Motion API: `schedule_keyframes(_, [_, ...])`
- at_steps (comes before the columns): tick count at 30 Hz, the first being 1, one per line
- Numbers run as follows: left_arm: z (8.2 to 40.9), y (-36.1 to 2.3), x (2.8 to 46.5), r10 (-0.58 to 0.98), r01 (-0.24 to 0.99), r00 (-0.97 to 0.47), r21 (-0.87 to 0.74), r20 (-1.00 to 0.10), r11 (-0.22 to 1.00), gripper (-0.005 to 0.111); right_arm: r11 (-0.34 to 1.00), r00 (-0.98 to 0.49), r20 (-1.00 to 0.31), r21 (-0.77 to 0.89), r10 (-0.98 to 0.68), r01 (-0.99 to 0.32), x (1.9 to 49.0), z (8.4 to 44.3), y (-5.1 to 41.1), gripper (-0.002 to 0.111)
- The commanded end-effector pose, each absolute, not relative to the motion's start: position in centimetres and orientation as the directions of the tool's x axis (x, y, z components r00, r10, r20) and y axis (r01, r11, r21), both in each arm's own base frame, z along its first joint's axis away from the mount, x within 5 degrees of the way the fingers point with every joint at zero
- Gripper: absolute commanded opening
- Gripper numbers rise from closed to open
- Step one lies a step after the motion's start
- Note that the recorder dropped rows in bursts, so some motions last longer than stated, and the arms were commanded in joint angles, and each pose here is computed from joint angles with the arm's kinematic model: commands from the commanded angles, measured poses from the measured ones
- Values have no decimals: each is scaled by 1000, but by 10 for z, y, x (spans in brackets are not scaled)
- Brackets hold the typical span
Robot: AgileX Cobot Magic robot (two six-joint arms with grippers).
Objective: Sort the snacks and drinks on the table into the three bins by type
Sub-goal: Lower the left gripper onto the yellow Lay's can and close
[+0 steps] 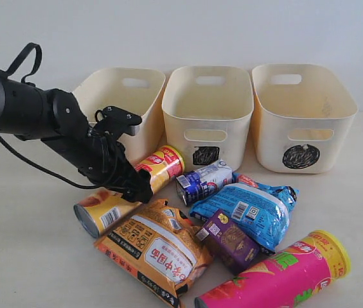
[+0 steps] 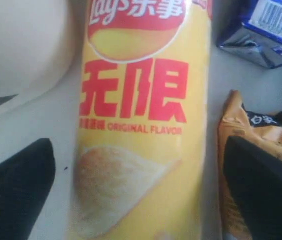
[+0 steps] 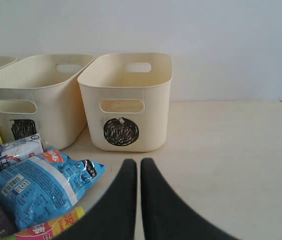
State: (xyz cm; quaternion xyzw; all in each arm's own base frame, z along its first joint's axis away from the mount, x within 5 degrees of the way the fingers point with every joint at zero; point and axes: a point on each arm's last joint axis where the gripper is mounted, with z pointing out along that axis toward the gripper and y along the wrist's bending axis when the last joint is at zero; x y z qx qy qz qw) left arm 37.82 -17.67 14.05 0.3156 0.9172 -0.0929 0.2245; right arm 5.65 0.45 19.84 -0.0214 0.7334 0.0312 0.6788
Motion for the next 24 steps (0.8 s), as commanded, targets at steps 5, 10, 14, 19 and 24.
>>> schedule_keyframes(5, [134, -180, 387, 503, 596, -682, -4, -531, 803, 83, 997, -68, -998, 16, 11, -74, 56, 199, 4, 0])
schedule_keyframes(10, [130, -180, 388, 500, 591, -684, -2, -531, 806, 78, 997, -68, -998, 16, 11, -74, 56, 199, 4, 0])
schedule_keyframes(14, [122, -180, 388, 504, 591, -693, -7, -515, 806, 78, 997, -68, -998, 16, 11, -74, 56, 199, 4, 0])
schedule_keyframes(19, [115, -180, 388, 509, 592, -703, -13, -496, 805, 71, 997, -68, -998, 16, 11, -74, 56, 199, 4, 0])
schedule_keyframes(24, [115, -180, 388, 509, 593, -703, -13, -496, 805, 37, 997, -68, -998, 16, 11, -74, 56, 199, 4, 0])
